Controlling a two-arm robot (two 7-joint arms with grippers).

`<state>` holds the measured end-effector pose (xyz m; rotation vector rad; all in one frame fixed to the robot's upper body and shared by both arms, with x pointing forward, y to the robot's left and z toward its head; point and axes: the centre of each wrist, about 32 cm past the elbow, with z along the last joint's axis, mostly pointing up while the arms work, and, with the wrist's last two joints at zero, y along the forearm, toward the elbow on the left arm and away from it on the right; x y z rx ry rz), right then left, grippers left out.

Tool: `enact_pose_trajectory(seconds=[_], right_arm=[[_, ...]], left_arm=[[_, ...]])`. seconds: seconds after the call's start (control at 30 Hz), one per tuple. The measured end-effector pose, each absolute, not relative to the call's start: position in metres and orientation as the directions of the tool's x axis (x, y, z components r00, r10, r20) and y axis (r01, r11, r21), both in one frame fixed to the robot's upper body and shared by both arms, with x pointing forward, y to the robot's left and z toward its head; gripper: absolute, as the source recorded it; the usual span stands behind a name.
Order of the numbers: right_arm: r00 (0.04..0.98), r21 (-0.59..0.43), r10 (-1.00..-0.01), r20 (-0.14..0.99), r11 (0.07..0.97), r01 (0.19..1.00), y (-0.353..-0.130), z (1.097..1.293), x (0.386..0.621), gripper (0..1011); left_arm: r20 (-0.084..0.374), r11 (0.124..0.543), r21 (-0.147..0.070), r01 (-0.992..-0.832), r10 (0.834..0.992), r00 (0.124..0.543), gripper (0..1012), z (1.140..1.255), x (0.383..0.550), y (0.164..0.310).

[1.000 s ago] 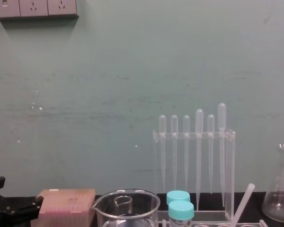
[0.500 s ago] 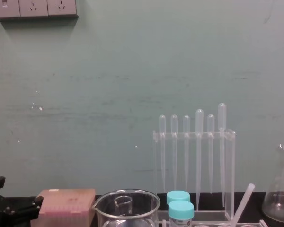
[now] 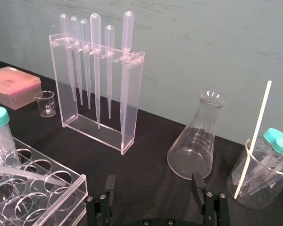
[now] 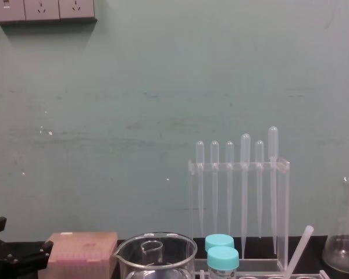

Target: Pick up the stirring rod with one hand, then place it down.

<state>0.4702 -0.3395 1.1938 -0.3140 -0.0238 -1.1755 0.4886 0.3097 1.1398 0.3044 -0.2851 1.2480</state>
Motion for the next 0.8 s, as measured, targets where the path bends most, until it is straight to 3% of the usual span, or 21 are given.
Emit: enact_pose_trajectory(seconds=[0.8], right_arm=[[0.399,-0.228,-0.899,0.180,0.357,0.906,-0.3400,1.1966,0.4696,1003]], left_arm=[[0.374,0.287,0.070,-0.955,0.880,0.292,1000,1.1398,0.4886,0.3097]])
